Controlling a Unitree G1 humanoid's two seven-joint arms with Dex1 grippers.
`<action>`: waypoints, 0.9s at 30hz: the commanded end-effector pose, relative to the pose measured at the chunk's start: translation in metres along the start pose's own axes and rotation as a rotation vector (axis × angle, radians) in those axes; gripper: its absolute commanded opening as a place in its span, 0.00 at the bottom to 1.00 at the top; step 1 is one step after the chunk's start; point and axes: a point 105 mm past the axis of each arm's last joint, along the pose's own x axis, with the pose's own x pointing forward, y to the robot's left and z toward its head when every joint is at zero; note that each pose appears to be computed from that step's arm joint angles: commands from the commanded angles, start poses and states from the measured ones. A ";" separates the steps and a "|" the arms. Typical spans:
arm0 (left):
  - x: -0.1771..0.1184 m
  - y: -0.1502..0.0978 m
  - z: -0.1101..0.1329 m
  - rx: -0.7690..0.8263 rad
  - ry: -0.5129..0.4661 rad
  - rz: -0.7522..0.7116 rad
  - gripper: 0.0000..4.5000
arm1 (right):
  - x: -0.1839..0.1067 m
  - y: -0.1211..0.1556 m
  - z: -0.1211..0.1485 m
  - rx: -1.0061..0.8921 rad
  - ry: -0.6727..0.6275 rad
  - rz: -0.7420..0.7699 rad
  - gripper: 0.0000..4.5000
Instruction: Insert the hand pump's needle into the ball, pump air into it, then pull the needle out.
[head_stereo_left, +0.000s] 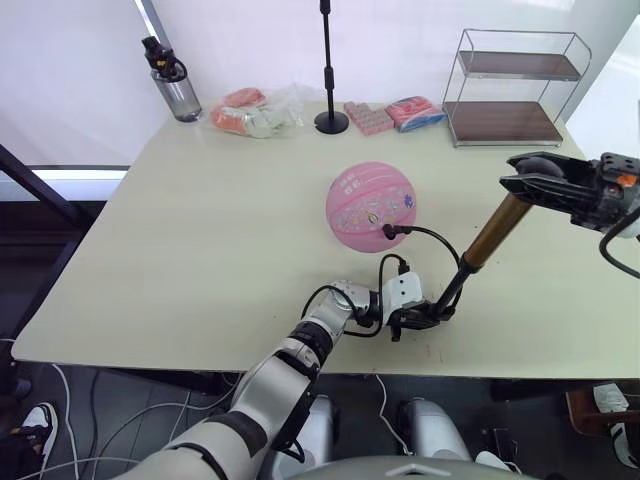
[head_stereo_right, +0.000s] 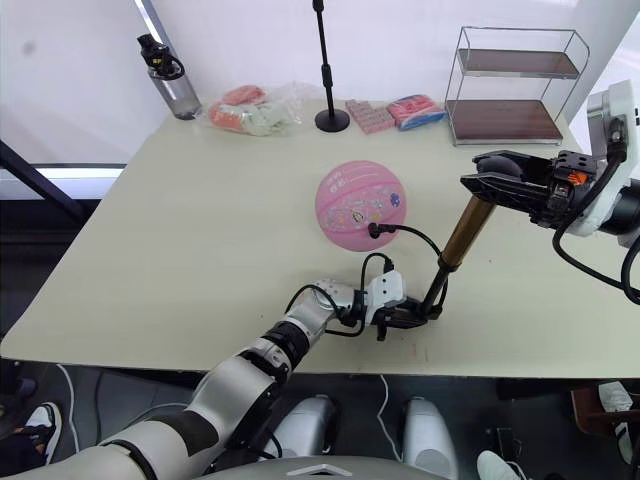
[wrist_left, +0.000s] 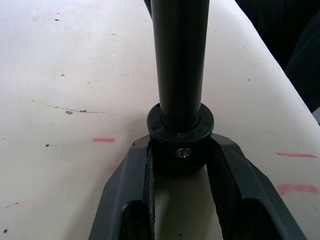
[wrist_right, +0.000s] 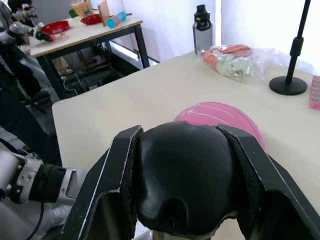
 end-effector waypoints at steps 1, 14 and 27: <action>-0.019 -0.032 -0.081 -0.205 0.251 -0.029 0.23 | -0.009 0.009 0.043 -0.142 -0.136 -0.007 0.43; -0.023 -0.030 -0.082 -0.198 0.258 -0.024 0.23 | 0.016 0.006 -0.068 0.074 -0.014 0.010 0.43; -0.023 -0.031 -0.083 -0.201 0.256 -0.020 0.23 | 0.028 0.012 -0.169 0.213 0.117 -0.036 0.43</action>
